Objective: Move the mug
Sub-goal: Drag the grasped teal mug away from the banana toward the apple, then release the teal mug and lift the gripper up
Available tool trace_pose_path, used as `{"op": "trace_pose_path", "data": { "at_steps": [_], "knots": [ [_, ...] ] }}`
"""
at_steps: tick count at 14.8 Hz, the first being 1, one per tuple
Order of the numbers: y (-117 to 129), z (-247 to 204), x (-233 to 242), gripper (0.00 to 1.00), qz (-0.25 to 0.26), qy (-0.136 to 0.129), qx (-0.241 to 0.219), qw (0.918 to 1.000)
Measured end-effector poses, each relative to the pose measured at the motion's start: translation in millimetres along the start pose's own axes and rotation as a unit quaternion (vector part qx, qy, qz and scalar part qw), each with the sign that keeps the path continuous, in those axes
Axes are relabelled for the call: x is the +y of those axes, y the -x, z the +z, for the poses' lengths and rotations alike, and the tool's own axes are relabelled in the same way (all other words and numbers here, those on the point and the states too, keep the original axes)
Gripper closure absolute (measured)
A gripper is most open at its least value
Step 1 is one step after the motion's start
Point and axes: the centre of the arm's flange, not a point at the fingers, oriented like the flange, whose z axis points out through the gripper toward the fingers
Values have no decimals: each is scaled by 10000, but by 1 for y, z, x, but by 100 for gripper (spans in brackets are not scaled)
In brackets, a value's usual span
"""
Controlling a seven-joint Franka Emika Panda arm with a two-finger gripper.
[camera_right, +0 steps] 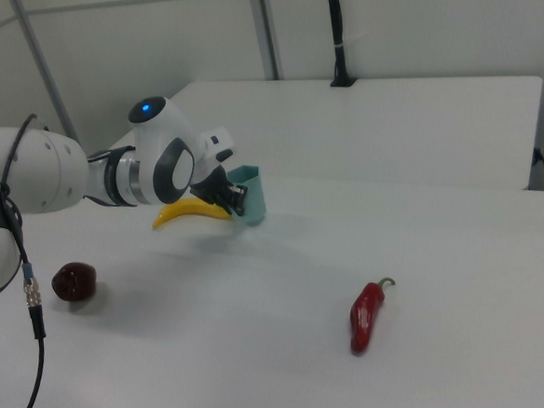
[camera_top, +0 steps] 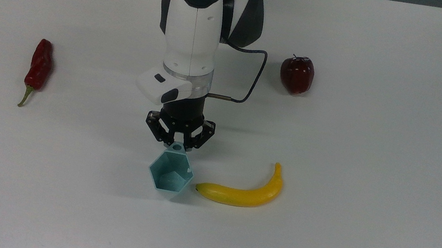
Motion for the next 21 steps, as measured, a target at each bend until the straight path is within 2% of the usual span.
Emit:
{"op": "trace_pose_path", "data": {
  "at_steps": [3,5,7,10,13,16,18,21],
  "knots": [
    [-3,-30,2,77,-3,20,120,9999],
    [7,-55,4,77,-10,48,85,10000],
    [28,-78,6,77,-32,79,-32,10000],
    [78,-102,4,77,-91,118,-313,9994],
    [133,-106,0,77,-174,138,-680,9974],
    [174,-105,0,77,-208,158,-951,9951],
    [188,-104,0,77,-216,165,-1054,9941],
    [190,-105,0,77,-218,166,-1057,9940]
  ]
}}
